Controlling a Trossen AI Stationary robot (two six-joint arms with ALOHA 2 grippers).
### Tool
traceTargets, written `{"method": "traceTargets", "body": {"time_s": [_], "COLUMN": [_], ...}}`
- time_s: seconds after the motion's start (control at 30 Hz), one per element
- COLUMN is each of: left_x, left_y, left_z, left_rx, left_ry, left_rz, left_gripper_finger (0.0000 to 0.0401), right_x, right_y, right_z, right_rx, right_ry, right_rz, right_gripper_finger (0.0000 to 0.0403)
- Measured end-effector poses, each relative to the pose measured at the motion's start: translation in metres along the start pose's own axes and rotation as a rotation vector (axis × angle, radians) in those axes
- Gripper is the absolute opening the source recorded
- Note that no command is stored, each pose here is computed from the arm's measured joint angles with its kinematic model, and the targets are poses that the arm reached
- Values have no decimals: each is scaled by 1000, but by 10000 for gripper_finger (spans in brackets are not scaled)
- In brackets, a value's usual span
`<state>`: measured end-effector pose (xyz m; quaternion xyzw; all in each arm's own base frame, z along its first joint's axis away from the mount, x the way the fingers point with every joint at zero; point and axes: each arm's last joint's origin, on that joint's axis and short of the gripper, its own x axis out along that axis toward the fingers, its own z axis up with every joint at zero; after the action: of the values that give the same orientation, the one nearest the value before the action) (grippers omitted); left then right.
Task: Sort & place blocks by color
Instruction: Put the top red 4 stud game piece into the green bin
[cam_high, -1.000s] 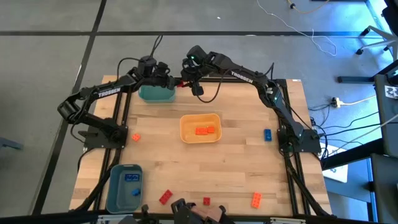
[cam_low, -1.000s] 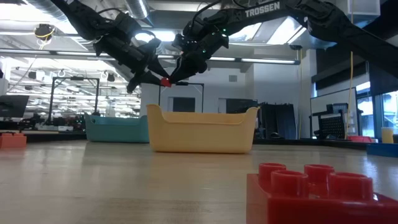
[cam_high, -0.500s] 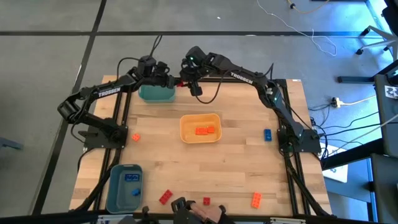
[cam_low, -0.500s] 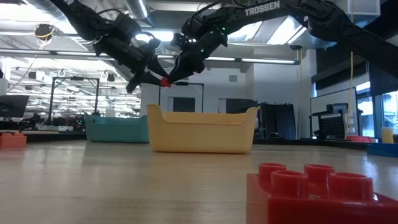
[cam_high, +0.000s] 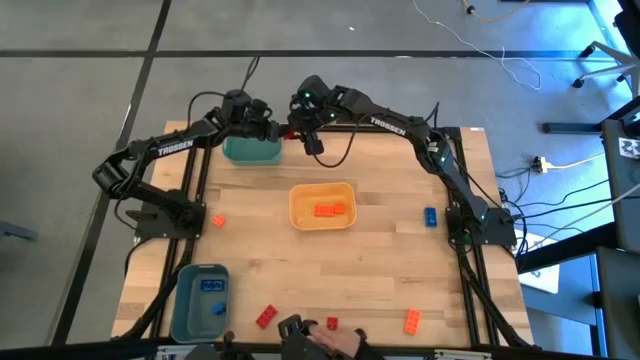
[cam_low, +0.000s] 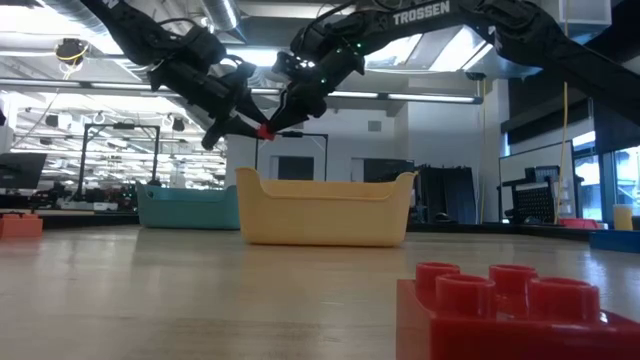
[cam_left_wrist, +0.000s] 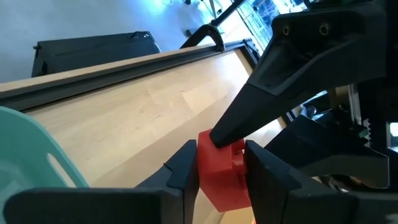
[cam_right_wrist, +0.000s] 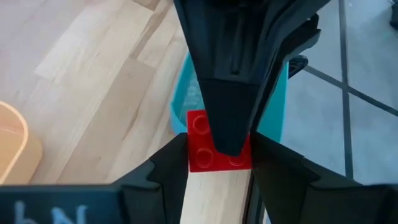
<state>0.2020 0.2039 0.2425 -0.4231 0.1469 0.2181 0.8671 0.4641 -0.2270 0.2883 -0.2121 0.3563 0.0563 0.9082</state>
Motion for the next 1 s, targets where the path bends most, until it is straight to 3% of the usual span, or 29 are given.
{"method": "traceTargets", "body": {"time_s": [0.27,0.5,0.73,1.0], "left_x": [-3,-4,-16,-47], "left_y": [7,10,23,29], "left_z": [-2,-4,-2,6], "left_rx": [-17,1,-12,11], "left_ry": [46,52,18,-9], "left_rz": [-1,60,222,526], "left_gripper_finger": [97,97,97,97], "right_x": [-30,-53,-79,-116], "right_y": [-10,-16,-19,-19], "right_z": [9,13,15,15], "right_rx": [-12,-8,4,53], "right_ry": [19,23,58,82], "right_rz": [-117,-166,-213,-212], "right_gripper_finger": [166,166,166,166]}}
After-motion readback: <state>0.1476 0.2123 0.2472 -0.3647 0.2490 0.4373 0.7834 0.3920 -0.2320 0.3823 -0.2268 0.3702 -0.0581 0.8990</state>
